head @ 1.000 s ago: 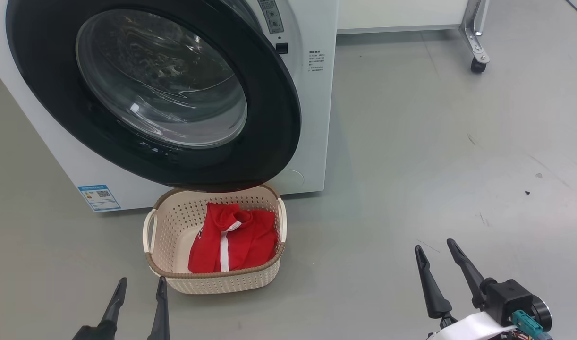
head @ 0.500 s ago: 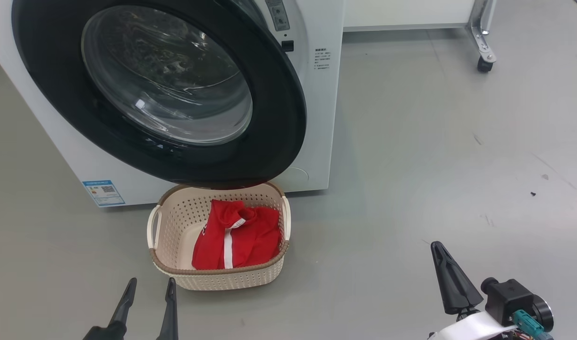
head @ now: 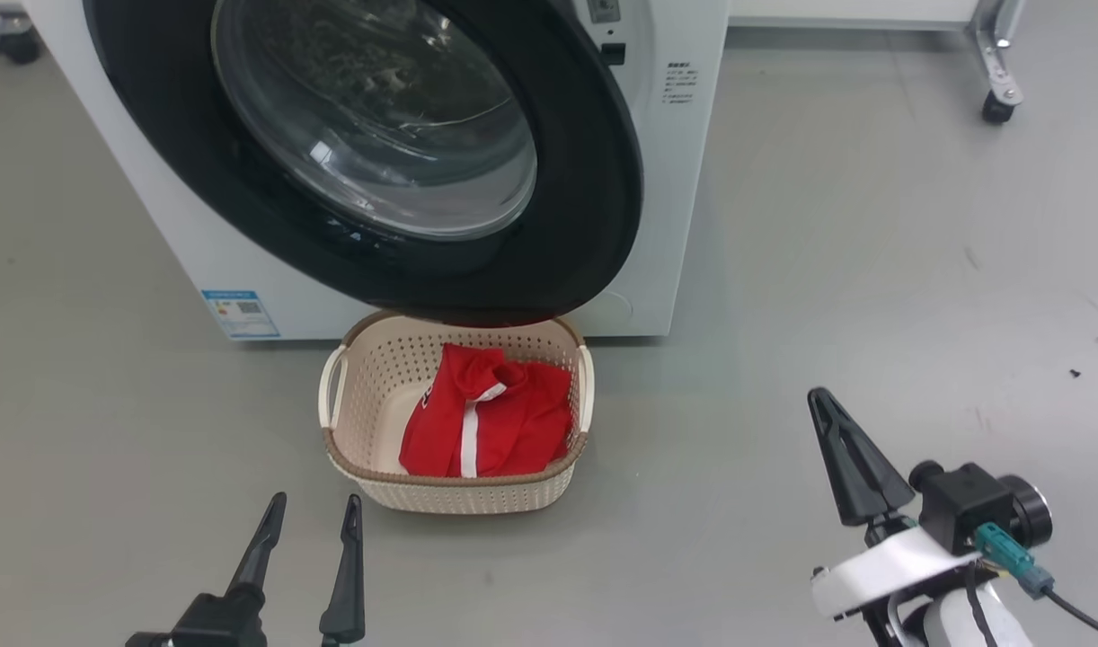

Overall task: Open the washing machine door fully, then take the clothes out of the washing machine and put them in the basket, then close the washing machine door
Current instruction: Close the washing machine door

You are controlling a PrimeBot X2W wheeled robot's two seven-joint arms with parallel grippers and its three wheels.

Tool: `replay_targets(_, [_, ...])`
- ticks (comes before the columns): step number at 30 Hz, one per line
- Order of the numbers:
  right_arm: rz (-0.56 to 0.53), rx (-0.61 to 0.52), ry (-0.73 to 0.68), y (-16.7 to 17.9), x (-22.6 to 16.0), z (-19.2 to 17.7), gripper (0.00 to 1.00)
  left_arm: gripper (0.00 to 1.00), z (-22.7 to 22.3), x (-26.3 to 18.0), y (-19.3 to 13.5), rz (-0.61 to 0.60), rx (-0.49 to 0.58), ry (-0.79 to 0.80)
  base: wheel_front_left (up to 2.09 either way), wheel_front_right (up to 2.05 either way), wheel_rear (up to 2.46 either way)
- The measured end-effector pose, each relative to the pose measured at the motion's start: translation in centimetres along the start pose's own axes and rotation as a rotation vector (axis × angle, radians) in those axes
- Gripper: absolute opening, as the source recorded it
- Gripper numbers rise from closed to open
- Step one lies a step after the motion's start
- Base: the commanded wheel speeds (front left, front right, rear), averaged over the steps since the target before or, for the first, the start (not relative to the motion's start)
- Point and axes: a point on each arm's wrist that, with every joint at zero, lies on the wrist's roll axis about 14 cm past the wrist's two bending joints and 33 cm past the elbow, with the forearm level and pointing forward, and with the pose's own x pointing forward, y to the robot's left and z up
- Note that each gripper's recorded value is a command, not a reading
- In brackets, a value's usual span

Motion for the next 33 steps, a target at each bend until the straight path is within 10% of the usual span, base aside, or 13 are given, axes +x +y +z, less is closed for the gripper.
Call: replay_targets(33, [0.438,-0.03,-0.04,8.0,19.5,-0.2,0.0,1.0,-0.8,5.0,4.4,0.141,0.033,0.01,0.0,0.0,0.0])
